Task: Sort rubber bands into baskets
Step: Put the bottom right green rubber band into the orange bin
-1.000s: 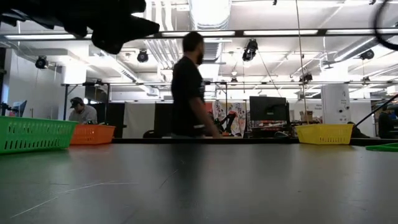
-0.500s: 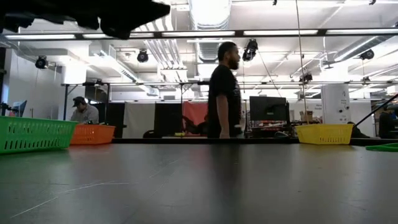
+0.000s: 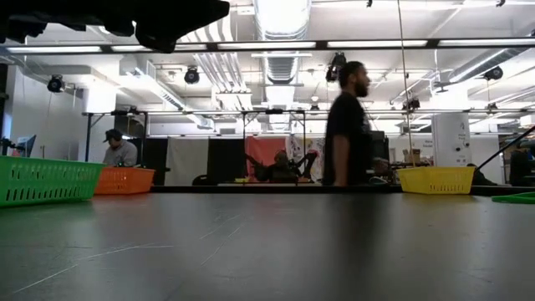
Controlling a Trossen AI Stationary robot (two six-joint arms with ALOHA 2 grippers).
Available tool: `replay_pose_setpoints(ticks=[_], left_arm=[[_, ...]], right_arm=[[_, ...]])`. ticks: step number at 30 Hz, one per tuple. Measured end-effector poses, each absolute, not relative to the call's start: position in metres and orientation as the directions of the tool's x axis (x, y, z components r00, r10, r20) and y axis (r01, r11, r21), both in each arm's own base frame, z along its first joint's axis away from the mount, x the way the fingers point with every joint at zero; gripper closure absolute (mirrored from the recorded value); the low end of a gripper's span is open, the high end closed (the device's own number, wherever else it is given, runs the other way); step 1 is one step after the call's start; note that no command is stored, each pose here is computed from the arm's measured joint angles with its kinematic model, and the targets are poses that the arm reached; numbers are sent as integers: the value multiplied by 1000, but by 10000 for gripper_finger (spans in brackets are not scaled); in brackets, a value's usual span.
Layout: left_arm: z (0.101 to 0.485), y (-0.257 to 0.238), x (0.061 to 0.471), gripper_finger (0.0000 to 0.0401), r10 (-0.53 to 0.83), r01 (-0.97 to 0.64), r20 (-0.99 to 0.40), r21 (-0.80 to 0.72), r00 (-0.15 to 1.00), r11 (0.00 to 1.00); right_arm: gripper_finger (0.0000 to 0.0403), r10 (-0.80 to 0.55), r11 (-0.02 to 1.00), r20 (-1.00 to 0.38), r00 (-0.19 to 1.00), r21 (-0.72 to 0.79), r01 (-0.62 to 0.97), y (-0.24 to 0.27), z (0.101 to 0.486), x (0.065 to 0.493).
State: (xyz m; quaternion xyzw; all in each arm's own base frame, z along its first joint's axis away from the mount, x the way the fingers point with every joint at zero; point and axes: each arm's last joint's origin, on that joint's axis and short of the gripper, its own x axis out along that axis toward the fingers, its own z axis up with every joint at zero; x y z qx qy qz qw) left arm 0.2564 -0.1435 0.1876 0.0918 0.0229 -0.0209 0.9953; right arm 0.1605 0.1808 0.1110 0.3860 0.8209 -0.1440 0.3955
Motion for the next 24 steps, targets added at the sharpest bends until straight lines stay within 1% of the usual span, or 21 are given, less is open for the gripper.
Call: replay_pose_setpoints(ticks=[3, 9, 12, 14, 17, 19, 21, 24], left_arm=[[187, -143, 256, 172, -37, 46, -53, 182, 998, 982], [187, -143, 256, 172, -37, 47, -55, 179, 998, 983], [187, -143, 256, 172, -37, 47, -58, 177, 998, 983], [186, -143, 256, 172, -37, 48, -62, 178, 997, 983], [186, -143, 256, 172, -37, 48, -63, 179, 997, 983], [186, -143, 256, 172, -37, 48, -65, 180, 997, 983], [185, -143, 256, 172, -37, 49, -70, 183, 997, 982], [185, -143, 256, 172, -36, 49, -71, 185, 997, 982]], right_arm=[[386, 534, 679, -756, -379, 116, 725, 181, 113, 164], [393, 594, 644, -754, -281, 236, 728, 183, 133, 190], [393, 581, 639, -793, -182, 306, 706, 182, 143, 206], [393, 548, 650, -833, -77, 365, 666, 177, 150, 221], [393, 455, 705, -885, 100, 426, 566, 166, 161, 244], [394, 348, 764, -907, 237, 421, 489, 155, 170, 260], [394, 208, 832, -902, 378, 366, 416, 143, 181, 277], [394, -15, 909, -838, 546, 216, 356, 126, 193, 298]])
